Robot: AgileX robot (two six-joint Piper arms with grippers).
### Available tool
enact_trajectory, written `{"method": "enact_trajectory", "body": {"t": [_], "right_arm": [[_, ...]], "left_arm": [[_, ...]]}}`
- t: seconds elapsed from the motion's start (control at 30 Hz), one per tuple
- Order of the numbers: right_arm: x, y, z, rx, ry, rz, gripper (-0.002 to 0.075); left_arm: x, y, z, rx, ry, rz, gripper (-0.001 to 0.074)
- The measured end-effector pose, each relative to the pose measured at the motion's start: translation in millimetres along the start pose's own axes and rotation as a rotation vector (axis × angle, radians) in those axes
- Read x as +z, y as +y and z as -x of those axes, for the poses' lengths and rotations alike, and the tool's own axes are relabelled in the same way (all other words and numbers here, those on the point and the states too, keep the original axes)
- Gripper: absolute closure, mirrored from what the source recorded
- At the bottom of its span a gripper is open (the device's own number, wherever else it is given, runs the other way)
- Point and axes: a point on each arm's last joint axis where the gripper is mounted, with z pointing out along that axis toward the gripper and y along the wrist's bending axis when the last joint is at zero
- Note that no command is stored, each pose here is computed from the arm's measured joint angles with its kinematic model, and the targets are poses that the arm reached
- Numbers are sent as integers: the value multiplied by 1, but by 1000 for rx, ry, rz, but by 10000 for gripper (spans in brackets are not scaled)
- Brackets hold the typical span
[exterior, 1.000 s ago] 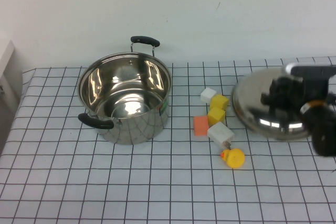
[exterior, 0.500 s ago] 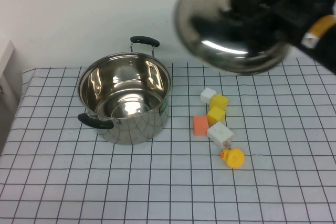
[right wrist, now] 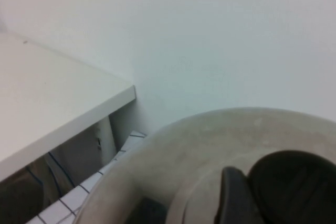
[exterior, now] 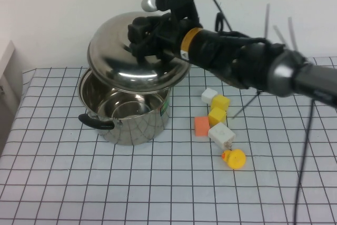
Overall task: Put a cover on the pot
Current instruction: Place the pot lid on the pot
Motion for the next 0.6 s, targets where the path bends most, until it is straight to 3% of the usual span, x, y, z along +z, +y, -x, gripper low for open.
{"method": "enact_trajectory", "body": {"t": [0.3, 0.6], "right_arm": [[50, 11, -34, 53, 10, 32, 370], [63, 20, -59, 28, 54, 44, 370]], "left_arm": [[0, 0, 0, 0, 0, 0, 738], [0, 0, 0, 0, 0, 0, 738]]}}
